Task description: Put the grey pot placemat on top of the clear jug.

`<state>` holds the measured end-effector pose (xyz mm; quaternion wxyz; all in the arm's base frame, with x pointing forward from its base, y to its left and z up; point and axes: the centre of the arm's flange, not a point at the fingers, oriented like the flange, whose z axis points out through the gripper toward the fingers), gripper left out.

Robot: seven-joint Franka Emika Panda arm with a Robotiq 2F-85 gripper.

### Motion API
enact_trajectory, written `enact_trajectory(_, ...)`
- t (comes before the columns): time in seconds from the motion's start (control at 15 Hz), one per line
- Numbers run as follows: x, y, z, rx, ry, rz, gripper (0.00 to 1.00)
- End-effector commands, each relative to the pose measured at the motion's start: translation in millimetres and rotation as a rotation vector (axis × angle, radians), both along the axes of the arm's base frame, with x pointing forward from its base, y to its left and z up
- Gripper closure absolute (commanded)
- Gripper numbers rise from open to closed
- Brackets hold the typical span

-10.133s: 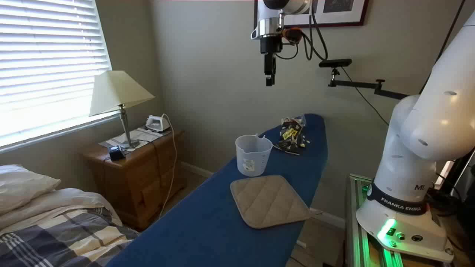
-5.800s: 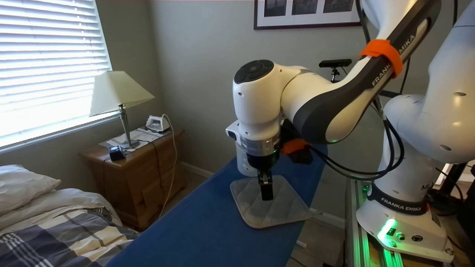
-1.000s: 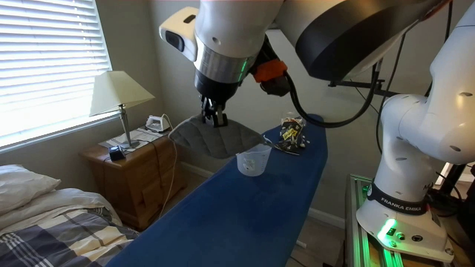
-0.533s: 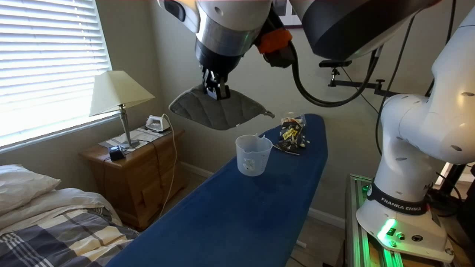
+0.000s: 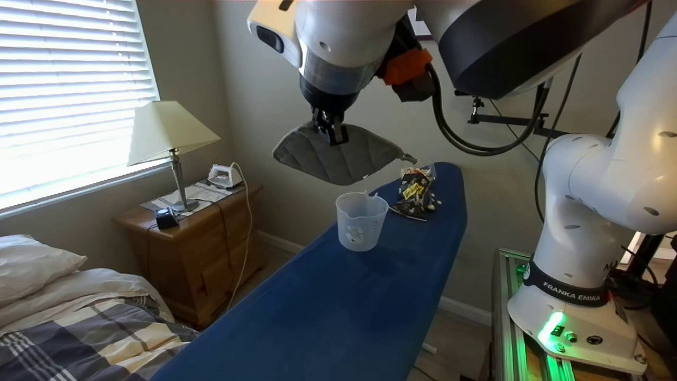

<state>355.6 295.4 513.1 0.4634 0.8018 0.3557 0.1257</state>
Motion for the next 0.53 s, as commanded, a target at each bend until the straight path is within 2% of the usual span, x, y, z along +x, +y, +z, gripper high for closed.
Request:
enact_trajectory(0.0,-12.5,-20.8,1.4,-0.077,-0.027,-0.011,0.97)
enact_trajectory(0.47,-19.8,-59.3,-11.1,-0.111,-0.008,-0.042,0.97)
